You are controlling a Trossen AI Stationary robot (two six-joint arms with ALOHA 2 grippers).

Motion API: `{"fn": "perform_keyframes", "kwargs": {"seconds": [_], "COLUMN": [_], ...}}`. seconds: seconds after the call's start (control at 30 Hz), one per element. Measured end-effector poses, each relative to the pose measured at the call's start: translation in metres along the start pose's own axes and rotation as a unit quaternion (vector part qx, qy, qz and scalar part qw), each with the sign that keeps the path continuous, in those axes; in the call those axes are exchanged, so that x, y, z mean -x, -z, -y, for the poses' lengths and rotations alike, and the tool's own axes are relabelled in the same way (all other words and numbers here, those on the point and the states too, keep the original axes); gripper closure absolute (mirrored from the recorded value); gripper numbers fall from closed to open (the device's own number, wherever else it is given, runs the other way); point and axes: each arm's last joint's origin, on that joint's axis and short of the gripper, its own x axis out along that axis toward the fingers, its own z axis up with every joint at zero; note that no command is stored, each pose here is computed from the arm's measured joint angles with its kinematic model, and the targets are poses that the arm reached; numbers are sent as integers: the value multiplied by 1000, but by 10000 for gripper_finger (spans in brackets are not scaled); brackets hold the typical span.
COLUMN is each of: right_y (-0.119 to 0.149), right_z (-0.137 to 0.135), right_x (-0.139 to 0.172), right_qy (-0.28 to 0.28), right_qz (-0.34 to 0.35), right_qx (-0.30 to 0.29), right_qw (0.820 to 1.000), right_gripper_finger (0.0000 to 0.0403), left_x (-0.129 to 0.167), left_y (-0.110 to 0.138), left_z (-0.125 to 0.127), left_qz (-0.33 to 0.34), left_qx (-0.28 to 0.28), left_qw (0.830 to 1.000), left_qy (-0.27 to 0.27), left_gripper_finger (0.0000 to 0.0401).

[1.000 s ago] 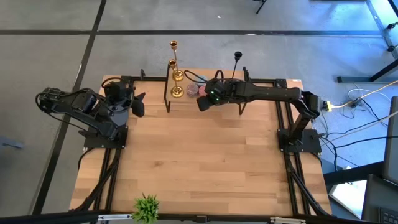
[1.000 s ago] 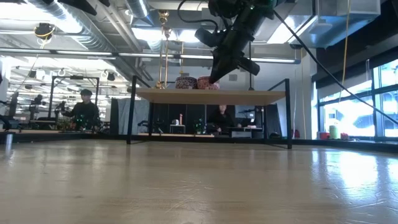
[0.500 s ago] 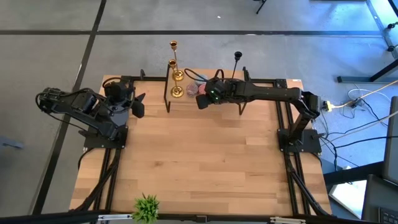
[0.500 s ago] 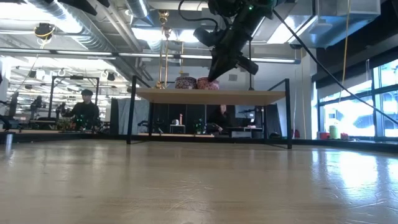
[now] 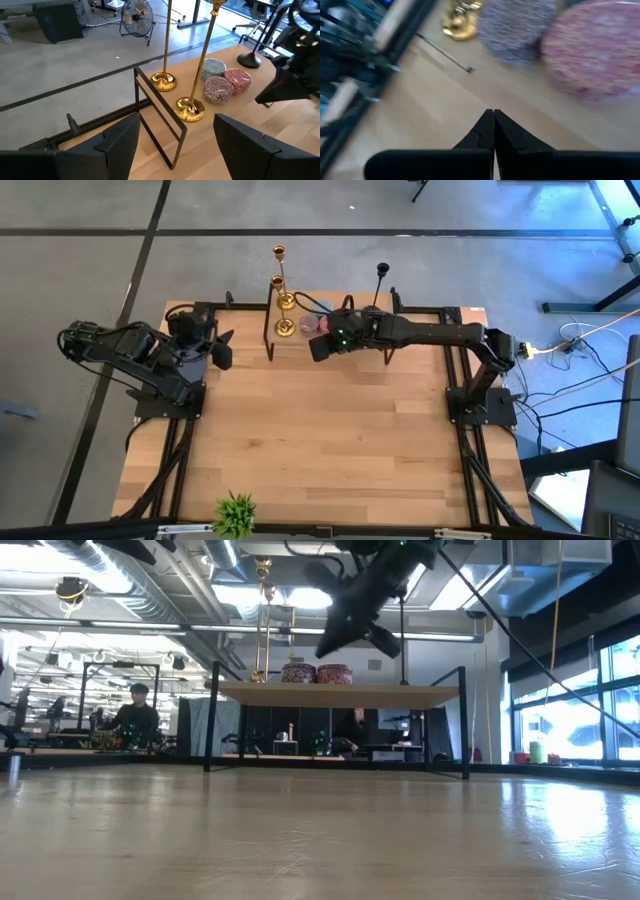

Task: Pick & Place candle stick holders
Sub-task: Adjust the red scented candle on the shelf

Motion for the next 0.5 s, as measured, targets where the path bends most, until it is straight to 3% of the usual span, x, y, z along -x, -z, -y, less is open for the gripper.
{"fn": "perform_keyframes", "kwargs": {"seconds": [0.23, 0.5], "right_y": [-5, -5], "right_z": [-11, -14], "right_x": [2, 2], "right_qy": [-13, -31], "right_qz": [71, 67], "right_qx": [-12, -12], "right_qw": [997, 997], "right_gripper_finger": [403, 403], "left_x": [0, 0], "left_y": [0, 0], "left_z": [0, 0], "left_qz": [3, 7], "left_qx": [-6, -6], "left_qw": [1000, 1000], "left_qy": [-2, -4], "left_gripper_finger": [150, 150]}}
